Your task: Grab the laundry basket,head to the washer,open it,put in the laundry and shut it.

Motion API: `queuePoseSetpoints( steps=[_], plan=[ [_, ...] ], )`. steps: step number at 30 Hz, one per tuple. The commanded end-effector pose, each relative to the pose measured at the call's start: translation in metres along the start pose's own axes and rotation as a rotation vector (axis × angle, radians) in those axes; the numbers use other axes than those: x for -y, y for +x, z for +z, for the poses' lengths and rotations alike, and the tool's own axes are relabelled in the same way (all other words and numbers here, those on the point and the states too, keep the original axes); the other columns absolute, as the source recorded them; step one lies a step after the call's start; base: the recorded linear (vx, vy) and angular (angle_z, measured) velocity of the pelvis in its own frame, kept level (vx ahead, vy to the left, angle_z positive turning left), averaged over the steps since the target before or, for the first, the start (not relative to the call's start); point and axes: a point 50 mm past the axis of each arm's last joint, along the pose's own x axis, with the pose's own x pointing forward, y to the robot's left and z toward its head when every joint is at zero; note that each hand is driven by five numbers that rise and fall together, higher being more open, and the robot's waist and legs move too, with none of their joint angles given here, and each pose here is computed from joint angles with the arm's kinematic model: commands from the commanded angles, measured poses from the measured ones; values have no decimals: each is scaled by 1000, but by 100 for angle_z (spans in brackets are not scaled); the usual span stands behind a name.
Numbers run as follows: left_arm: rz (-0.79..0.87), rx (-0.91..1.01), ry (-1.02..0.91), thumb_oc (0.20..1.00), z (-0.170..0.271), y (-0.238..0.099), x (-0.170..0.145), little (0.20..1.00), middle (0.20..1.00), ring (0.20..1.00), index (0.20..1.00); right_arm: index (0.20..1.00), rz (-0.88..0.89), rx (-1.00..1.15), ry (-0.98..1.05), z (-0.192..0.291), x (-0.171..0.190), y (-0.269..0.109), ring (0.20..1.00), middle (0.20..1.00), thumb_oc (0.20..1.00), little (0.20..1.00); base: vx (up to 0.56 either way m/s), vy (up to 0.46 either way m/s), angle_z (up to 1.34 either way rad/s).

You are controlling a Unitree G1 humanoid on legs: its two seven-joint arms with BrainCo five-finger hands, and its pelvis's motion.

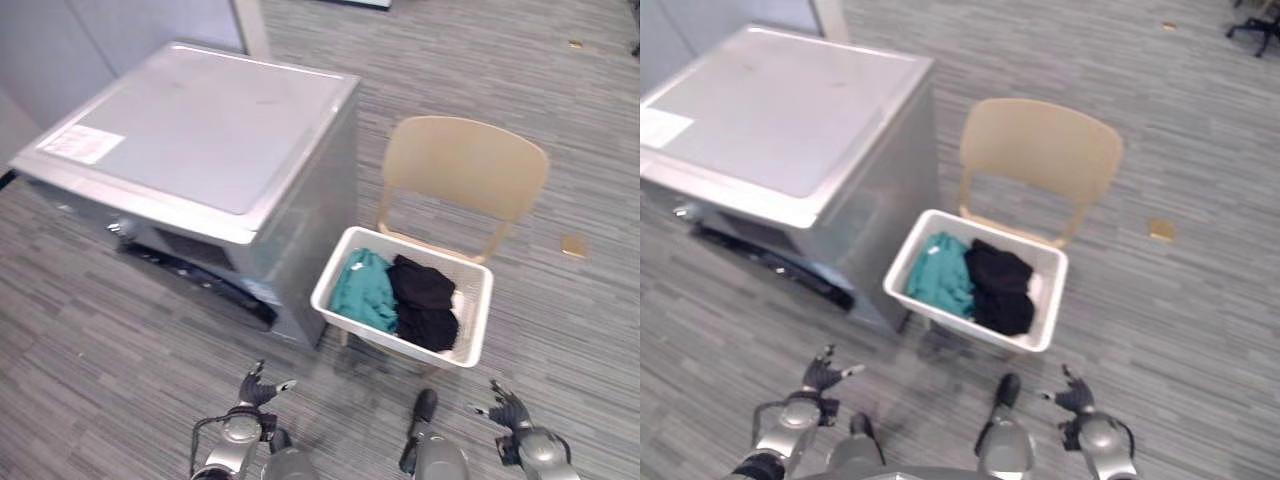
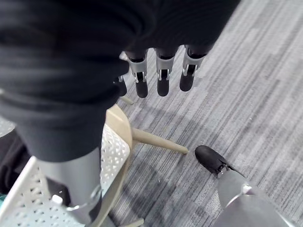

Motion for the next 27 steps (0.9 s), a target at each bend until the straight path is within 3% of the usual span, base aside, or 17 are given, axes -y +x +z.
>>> queuePoseSetpoints(
  steps=[1, 8, 18, 27],
  plan=[
    [75, 64, 101, 1000, 6, -4, -31, 1000, 1000, 1000, 1000, 1000, 22, 51, 73, 18, -13, 5, 1000, 1000, 1000, 1000, -32, 351, 28],
    [79, 73, 96, 1000, 7, -5, -35, 1000, 1000, 1000, 1000, 1000, 109, 90, 72, 32, -34, 6, 1000, 1000, 1000, 1000, 45, 272, 17],
    [48, 77, 110, 1000, 4, -7, -25, 1000, 1000, 1000, 1000, 1000, 256, 494, -107, 136, -55, 1, 1000, 1000, 1000, 1000, 85, -16, 73],
    [92, 91, 69, 1000, 6, -6, -25, 1000, 1000, 1000, 1000, 1000, 56, 859, -95, 260, -34, -12, 1000, 1000, 1000, 1000, -19, -65, 35]
  ],
)
